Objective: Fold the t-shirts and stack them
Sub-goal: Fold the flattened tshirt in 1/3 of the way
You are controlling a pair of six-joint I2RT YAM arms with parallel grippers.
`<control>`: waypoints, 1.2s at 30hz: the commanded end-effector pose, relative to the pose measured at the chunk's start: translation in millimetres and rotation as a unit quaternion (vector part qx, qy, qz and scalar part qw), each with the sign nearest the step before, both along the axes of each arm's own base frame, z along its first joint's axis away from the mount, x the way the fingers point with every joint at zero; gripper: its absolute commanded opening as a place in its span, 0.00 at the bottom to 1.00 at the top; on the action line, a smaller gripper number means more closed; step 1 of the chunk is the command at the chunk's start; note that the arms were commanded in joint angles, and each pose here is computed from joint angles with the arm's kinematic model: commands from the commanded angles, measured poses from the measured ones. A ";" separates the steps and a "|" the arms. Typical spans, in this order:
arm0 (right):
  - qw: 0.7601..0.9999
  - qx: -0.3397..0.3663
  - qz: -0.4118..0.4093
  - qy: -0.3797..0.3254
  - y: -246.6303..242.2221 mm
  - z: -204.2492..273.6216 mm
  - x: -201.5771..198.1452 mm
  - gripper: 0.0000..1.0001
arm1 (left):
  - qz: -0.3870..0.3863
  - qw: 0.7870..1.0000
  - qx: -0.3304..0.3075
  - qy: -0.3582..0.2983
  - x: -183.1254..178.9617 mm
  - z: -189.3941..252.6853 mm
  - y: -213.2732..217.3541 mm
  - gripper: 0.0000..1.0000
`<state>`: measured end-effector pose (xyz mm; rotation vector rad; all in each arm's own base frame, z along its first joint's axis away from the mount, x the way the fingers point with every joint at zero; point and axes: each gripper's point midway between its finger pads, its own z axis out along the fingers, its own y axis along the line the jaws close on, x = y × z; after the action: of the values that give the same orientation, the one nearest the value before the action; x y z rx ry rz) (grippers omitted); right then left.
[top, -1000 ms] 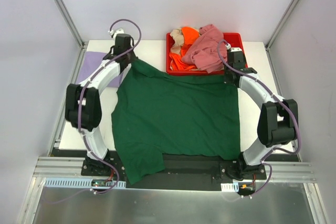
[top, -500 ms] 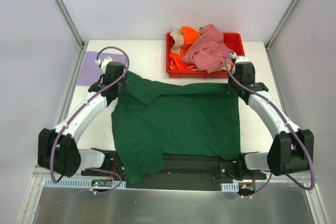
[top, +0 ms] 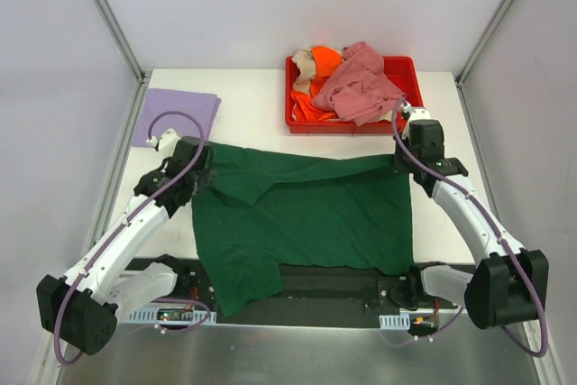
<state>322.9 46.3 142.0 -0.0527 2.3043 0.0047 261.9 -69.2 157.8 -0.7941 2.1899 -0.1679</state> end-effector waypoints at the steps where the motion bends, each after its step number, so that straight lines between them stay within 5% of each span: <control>1: 1.000 0.006 -0.013 -0.014 -2.8 7.3 -0.7 0.02 | 0.000 0.999 -0.024 0.026 -23.6 -7.8 -4.3 0.00; 11: 0.997 0.006 -0.045 0.068 -10.6 -22.6 -38.9 0.15 | -0.042 0.995 -0.030 0.088 -56.3 -41.7 -11.3 0.00; 14: 0.994 0.008 -0.058 0.093 -14.1 -31.5 -59.2 0.34 | -0.063 0.990 -0.031 0.122 -73.7 -59.5 -12.7 0.03; 20: 0.992 0.047 -0.085 0.078 -12.3 -31.0 -80.5 0.86 | -0.077 0.990 -0.037 0.114 -86.5 -47.0 -10.0 0.79; 22: 0.992 0.073 -0.076 0.063 -3.7 -20.0 -75.7 0.91 | -0.086 0.992 -0.036 0.082 -77.4 -26.2 -11.0 0.99; 29: 0.985 0.158 -0.021 0.064 36.3 -6.5 -55.3 0.94 | -0.094 0.994 0.005 0.057 -31.5 -4.6 -19.0 0.99; 36: 0.975 0.177 -0.019 0.135 54.0 -42.2 -35.0 0.94 | -0.124 0.983 -0.027 0.135 26.1 -53.6 -53.3 0.99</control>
<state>266.8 84.5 98.5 0.1577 2.5314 0.3376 257.4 -107.9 124.7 -0.6125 2.4809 -0.1954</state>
